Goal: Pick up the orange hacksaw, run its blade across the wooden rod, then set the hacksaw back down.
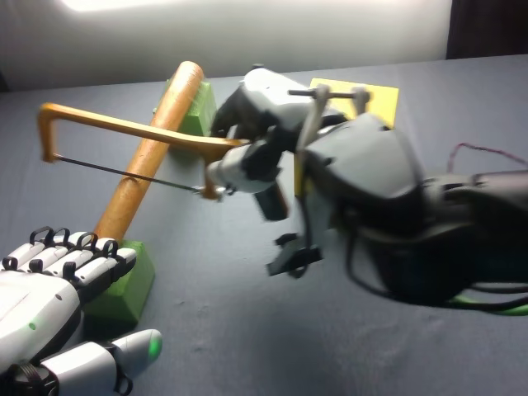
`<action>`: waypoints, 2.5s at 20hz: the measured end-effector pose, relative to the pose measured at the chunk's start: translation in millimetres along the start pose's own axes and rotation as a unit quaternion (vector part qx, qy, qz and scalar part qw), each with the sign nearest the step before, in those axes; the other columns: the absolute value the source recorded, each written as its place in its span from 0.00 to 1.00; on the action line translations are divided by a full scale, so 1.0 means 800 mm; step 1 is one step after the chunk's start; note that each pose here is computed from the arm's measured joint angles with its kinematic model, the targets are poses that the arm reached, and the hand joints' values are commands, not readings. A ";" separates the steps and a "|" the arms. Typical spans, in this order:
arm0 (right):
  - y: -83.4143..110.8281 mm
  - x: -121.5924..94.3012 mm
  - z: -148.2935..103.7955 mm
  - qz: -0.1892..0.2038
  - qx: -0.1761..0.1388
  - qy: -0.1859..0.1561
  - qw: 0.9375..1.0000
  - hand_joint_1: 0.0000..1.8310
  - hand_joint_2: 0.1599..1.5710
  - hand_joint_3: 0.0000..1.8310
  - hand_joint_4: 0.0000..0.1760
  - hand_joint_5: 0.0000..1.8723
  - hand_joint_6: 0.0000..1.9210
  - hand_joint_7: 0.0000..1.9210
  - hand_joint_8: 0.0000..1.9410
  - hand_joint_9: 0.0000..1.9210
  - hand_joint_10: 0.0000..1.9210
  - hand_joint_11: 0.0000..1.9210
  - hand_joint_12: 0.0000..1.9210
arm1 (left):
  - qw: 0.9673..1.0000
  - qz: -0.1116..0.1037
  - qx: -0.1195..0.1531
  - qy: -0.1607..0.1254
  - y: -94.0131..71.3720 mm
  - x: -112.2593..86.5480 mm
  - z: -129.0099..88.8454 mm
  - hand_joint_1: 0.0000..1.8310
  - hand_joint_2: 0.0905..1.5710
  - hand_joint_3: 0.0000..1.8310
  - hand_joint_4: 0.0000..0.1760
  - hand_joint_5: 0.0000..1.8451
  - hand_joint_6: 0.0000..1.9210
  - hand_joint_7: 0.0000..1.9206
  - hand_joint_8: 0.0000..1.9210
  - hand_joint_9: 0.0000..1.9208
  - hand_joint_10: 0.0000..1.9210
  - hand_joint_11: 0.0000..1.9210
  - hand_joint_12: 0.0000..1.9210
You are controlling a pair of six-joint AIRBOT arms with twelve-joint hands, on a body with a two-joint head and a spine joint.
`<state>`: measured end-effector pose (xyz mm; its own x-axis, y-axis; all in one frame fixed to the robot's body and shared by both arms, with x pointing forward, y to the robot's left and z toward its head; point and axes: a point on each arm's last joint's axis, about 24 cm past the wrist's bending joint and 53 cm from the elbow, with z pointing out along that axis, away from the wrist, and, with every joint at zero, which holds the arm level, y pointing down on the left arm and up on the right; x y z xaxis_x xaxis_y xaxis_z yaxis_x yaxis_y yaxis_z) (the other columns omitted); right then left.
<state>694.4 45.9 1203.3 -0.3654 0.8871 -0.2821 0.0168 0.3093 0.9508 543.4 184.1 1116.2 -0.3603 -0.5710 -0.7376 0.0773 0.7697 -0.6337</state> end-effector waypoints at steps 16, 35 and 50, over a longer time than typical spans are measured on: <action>0.029 0.030 0.012 -0.003 -0.025 0.027 0.999 0.68 0.65 0.00 0.00 0.53 0.48 0.60 0.38 0.68 0.00 0.47 0.50 | 1.000 -0.006 0.001 -0.001 -0.001 -0.001 0.000 0.00 0.81 0.00 0.00 0.10 0.00 0.09 0.00 0.07 0.00 0.00 0.16; 0.026 -0.005 -0.010 -0.014 -0.032 0.028 0.999 0.67 0.66 0.00 0.00 0.52 0.50 0.59 0.40 0.67 0.00 0.47 0.49 | 1.000 -0.009 0.000 -0.002 0.000 -0.002 0.001 0.00 0.81 0.00 0.00 0.11 0.00 0.10 0.00 0.08 0.00 0.00 0.18; 0.012 -0.064 -0.052 0.007 -0.021 -0.003 1.000 0.68 0.65 0.00 0.00 0.52 0.49 0.60 0.40 0.68 0.00 0.47 0.51 | 1.000 -0.010 0.001 -0.002 0.000 -0.002 0.001 0.00 0.81 0.00 0.00 0.11 0.00 0.10 0.00 0.07 0.00 0.00 0.14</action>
<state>674.7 -10.4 1232.3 -0.3604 0.8932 -0.2689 -0.0178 0.2817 0.9593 544.8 184.7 1117.1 -0.3584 -0.5877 -0.7254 0.0718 0.7574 -0.6490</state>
